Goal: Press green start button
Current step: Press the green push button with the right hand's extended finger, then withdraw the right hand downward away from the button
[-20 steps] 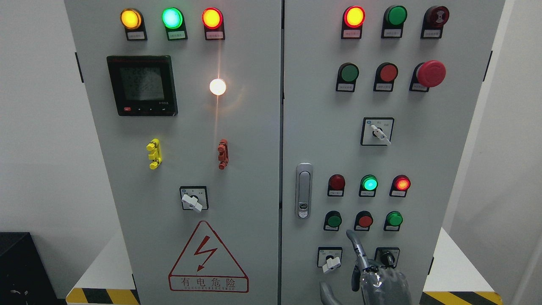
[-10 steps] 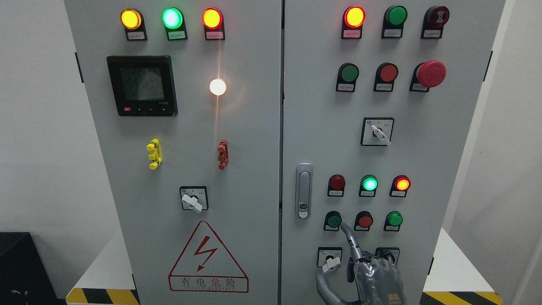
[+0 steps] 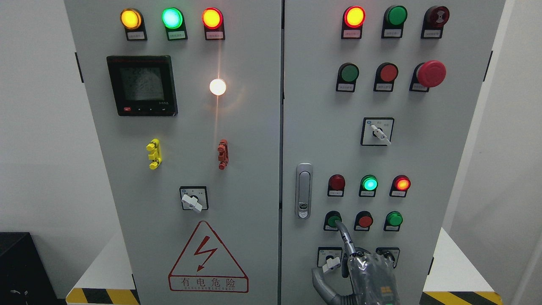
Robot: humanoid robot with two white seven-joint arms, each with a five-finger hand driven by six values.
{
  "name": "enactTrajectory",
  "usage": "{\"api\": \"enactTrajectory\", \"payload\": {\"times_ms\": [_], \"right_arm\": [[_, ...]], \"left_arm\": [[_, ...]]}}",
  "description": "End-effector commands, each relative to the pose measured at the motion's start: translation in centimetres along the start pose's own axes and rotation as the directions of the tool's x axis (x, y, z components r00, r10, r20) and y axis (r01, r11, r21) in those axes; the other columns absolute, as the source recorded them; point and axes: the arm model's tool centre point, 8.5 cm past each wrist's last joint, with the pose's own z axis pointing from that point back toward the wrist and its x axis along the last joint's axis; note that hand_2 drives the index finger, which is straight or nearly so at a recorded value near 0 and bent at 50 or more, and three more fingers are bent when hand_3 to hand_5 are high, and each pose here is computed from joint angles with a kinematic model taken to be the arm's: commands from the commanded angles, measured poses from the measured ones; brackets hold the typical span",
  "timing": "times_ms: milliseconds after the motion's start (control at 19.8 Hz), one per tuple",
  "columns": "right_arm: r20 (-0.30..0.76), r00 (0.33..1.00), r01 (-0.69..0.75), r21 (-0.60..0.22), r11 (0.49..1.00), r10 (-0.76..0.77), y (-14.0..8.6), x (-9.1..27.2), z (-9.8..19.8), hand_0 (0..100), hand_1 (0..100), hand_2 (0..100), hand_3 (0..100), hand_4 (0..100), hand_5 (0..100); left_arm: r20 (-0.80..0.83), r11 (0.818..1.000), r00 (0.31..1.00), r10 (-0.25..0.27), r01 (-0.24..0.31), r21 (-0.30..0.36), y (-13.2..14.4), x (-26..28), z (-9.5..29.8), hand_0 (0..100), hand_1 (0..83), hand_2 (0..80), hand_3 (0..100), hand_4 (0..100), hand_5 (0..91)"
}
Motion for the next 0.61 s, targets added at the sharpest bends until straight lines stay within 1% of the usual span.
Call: {"api": "enactTrajectory", "payload": {"times_ms": [0, 555], "right_arm": [[-0.013, 1.0, 0.004, 0.039, 0.999, -0.003, 1.43, -0.47, -0.17, 33, 33, 0, 92, 86, 100], [-0.014, 1.0, 0.005, 0.037, 0.999, -0.004, 1.37, -0.51, -0.23, 34, 33, 0, 92, 85, 100]], "left_arm": [[0.05, 1.0, 0.999, 0.0, 0.001, -0.005, -0.21, 2.43, -0.08, 12, 55.6, 0.0, 0, 0, 0.0], [0.05, 1.0, 0.999, 0.0, 0.001, -0.005, -0.21, 2.43, -0.08, 12, 55.6, 0.0, 0, 0, 0.0]]}}
